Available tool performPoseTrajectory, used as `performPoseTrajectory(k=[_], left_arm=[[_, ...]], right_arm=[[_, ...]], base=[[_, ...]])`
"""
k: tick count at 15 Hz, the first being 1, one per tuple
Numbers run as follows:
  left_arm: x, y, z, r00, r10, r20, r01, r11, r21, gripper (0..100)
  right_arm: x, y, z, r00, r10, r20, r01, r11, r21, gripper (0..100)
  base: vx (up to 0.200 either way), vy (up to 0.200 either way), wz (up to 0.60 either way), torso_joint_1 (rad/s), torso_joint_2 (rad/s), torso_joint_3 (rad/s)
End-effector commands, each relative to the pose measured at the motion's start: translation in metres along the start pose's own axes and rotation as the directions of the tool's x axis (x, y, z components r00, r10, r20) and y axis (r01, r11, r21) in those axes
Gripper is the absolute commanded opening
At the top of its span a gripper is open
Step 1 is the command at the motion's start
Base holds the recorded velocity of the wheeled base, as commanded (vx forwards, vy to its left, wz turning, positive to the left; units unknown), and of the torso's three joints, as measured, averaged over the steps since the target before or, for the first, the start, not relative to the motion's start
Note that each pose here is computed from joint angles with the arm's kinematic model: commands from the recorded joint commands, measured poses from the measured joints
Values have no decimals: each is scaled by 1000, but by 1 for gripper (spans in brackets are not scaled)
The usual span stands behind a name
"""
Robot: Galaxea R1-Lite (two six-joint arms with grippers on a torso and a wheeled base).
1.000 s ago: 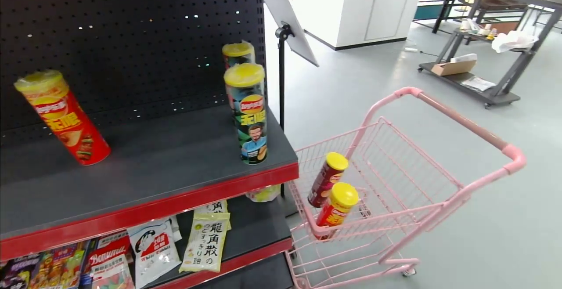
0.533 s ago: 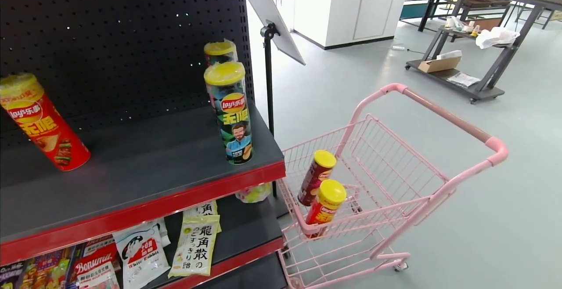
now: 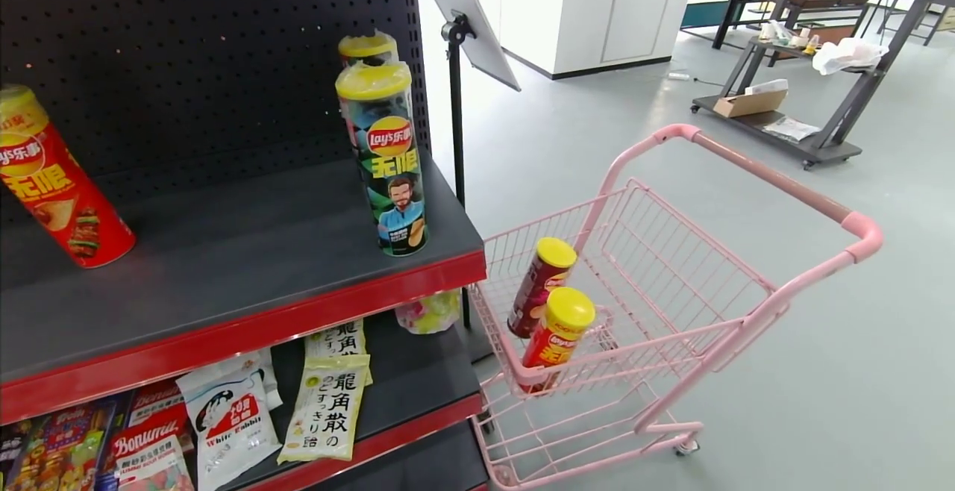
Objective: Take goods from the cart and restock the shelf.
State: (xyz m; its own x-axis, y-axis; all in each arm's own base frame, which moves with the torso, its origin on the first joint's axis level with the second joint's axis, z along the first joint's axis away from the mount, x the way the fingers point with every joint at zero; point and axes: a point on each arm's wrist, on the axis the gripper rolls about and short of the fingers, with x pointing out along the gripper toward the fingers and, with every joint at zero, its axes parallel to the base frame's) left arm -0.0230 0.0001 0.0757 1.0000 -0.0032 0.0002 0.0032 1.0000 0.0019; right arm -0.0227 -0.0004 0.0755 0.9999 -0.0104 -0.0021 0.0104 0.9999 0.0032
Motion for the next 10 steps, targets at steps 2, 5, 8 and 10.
performPoseTrajectory(k=[2, 5, 8, 10], left_arm=[[0, 0, 0, 1000, 0, 0, 0, 1000, 0, 100], [0, 0, 0, 1000, 0, 0, 0, 1000, 0, 100], [0, 0, 0, 1000, 0, 1, 0, 1000, 0, 100], [0, 0, 0, 1000, 0, 0, 0, 1000, 0, 100]], right_arm=[[0, 0, 0, 1000, 0, 1, 0, 1000, -2, 100], [0, 0, 0, 1000, 0, 1, 0, 1000, -3, 100], [0, 0, 0, 1000, 0, 1, 0, 1000, -5, 100], [0, 0, 0, 1000, 0, 1, 0, 1000, -5, 100]], base=[[0, 0, 0, -144, 403, 254], [0, 0, 0, -181, 505, 326], [0, 0, 0, -183, 540, 357], [0, 0, 0, -154, 500, 342]])
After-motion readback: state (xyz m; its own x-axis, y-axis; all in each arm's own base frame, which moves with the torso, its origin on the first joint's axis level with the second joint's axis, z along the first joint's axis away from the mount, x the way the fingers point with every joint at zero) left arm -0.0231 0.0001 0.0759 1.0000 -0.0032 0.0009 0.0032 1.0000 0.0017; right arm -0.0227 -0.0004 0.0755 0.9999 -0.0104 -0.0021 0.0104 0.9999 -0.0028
